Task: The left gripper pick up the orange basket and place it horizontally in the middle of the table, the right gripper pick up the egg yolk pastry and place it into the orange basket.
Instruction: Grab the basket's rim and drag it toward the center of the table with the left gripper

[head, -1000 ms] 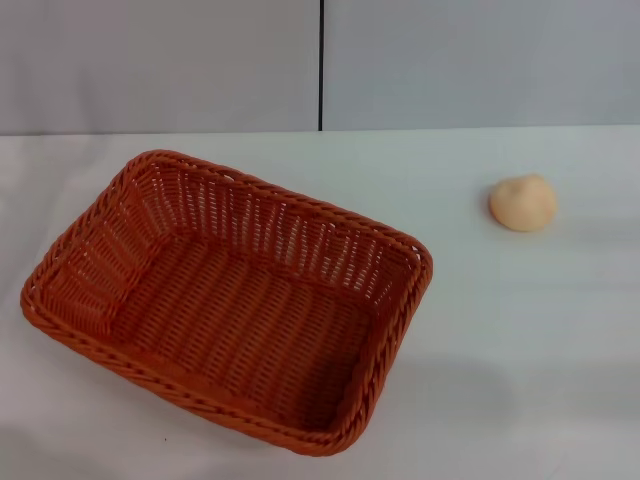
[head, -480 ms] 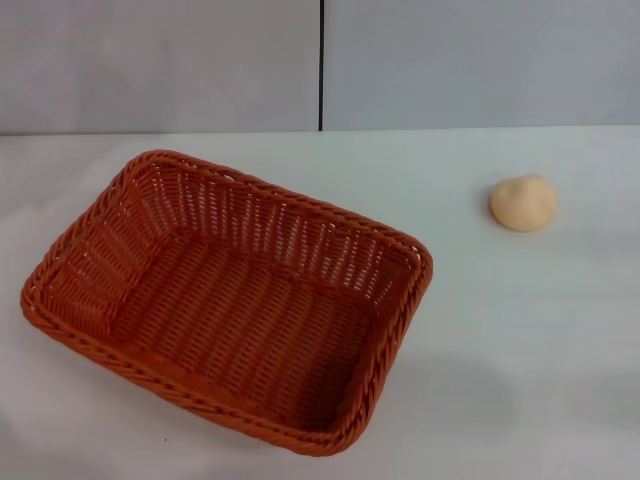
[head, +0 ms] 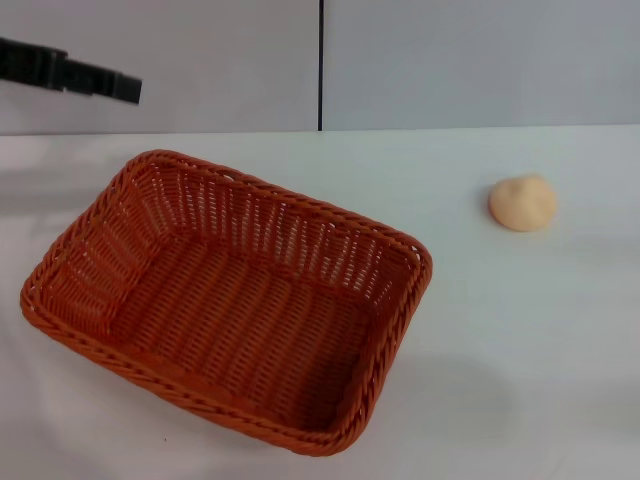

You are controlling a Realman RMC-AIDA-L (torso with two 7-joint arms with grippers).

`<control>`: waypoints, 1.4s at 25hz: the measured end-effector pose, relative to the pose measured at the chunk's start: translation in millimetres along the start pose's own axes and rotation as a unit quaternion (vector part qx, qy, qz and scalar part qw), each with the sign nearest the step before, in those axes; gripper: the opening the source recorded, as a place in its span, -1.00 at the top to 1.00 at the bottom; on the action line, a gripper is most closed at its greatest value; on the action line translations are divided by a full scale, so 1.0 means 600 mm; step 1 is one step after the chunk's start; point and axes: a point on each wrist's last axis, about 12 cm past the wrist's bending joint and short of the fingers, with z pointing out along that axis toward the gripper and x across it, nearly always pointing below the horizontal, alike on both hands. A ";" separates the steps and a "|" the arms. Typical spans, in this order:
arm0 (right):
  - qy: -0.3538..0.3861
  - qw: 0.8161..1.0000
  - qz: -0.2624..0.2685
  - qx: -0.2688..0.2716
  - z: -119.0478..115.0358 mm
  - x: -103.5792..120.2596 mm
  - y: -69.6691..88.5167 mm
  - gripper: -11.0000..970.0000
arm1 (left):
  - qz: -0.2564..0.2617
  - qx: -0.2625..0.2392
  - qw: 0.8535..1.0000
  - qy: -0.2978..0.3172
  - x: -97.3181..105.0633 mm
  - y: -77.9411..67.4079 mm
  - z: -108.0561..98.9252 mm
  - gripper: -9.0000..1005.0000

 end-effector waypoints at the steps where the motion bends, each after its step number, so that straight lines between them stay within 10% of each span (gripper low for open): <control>1: -0.001 1.000 -0.002 0.000 0.001 -0.001 -0.001 -0.21 | -0.002 -0.007 1.000 0.011 0.000 -0.002 0.001 -0.59; 14: 0.004 1.000 -0.001 0.003 0.003 0.001 -0.002 -0.21 | -0.029 -0.099 0.982 0.159 0.029 0.000 0.043 -0.59; 35: 0.014 1.000 -0.001 0.010 -0.001 0.004 -0.006 -0.21 | -0.039 -0.115 0.968 0.219 0.058 0.017 0.082 -0.55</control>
